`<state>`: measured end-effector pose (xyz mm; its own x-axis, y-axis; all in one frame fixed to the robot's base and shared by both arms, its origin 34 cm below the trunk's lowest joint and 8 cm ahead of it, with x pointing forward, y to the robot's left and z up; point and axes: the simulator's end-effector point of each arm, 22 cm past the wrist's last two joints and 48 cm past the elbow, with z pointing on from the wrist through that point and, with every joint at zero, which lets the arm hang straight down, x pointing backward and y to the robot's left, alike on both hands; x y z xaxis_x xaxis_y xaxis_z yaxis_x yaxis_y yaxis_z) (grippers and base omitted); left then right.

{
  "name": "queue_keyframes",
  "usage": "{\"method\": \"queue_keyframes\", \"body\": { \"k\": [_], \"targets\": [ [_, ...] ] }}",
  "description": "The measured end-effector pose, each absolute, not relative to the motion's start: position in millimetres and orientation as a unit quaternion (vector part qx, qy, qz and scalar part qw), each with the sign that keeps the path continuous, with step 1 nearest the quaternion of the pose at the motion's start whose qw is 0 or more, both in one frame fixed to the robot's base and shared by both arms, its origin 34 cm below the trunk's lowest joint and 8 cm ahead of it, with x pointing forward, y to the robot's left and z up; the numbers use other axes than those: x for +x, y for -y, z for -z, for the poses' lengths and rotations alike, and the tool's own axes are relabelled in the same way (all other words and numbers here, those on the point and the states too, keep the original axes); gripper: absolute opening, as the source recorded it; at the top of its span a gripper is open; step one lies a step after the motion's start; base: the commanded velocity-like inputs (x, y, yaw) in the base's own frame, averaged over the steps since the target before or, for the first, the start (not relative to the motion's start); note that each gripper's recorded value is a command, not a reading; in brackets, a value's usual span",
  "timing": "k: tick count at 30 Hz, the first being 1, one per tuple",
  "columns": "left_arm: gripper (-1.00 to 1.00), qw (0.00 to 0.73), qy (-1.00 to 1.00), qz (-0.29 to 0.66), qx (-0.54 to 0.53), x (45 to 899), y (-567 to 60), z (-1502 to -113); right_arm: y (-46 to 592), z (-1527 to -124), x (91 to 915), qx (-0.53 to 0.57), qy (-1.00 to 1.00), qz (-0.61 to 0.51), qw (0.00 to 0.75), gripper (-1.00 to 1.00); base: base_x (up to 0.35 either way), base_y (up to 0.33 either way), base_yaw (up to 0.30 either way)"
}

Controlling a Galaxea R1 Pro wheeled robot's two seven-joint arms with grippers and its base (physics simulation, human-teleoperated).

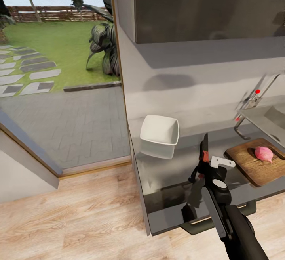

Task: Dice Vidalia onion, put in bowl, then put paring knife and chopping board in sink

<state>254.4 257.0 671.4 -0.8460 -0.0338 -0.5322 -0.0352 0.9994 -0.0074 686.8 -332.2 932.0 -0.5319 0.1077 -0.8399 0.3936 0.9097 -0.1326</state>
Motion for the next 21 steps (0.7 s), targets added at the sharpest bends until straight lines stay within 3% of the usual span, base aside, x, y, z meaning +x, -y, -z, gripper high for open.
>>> {"method": "queue_keyframes", "body": {
  "k": [21],
  "targets": [
    [1.00, 0.282, -0.959, -0.001, -0.018, 257.9, -256.9, -672.8, 331.2, -942.5, 688.9, 0.147, -0.857, 0.153, 0.470, -1.00, -0.014, 0.000, 0.000]
  ]
}}
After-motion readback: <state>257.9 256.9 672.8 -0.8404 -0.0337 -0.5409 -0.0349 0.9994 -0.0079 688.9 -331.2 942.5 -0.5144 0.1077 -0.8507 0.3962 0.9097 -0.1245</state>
